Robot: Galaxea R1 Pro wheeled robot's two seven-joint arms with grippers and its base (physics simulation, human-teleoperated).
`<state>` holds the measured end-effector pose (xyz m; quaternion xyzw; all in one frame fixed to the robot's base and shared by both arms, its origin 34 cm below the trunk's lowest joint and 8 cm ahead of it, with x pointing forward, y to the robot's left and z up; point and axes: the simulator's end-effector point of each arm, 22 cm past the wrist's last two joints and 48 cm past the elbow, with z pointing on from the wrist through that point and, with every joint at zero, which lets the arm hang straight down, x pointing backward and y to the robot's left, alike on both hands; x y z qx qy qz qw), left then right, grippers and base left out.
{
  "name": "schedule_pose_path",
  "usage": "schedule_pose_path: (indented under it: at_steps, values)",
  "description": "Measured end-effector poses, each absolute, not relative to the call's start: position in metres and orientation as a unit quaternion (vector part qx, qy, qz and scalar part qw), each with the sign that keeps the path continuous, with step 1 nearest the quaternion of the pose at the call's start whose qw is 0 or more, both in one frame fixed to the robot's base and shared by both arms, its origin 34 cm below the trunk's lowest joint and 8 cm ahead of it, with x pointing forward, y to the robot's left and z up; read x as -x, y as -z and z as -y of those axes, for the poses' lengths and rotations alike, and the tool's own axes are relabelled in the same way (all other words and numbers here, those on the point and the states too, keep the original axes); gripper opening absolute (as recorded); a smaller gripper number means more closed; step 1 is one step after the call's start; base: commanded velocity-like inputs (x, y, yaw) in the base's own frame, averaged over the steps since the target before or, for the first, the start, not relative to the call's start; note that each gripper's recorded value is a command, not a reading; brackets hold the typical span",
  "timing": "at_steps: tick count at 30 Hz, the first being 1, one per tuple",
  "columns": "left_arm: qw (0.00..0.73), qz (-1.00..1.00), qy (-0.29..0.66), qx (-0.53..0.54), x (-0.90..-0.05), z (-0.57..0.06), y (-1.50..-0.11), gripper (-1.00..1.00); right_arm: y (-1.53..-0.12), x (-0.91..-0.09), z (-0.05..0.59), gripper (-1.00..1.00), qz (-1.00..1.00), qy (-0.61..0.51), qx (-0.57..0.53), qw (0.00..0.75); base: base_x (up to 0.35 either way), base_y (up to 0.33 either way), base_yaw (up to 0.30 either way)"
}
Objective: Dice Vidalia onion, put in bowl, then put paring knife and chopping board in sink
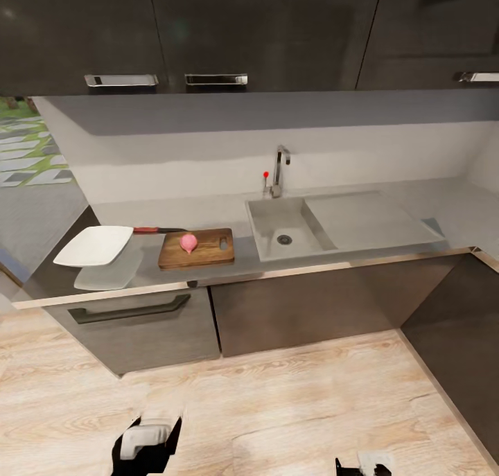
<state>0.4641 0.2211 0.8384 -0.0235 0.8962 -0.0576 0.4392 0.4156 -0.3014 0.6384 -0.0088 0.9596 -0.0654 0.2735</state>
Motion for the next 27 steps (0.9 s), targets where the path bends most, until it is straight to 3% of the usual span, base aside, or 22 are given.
schedule_pose_path:
  at_steps: [7, 13, 17, 27]
  values:
    - [0.409, -0.912, 0.037, 0.019, -0.423, -0.238, -0.796, 1.00, -0.661, -0.462, 0.302, 1.00, -0.942, 0.073, 0.011, 0.328, 0.000, 0.000, 0.000]
    - [0.466, -0.884, 0.022, 0.030, -0.412, -0.254, -0.793, 1.00, -0.672, -0.481, 0.303, 1.00, -0.933, 0.077, 0.011, 0.352, 0.000, 0.000, 0.000]
    - [0.466, -0.884, 0.013, 0.032, -0.396, -0.261, -0.781, 1.00, -0.686, -0.499, 0.307, 1.00, -0.919, 0.083, 0.011, 0.385, 0.000, 0.000, 0.000]
    - [0.443, -0.896, 0.004, 0.033, -0.375, -0.268, -0.763, 1.00, -0.689, -0.501, 0.310, 1.00, -0.916, 0.086, 0.007, 0.391, 0.000, 0.002, 0.092]
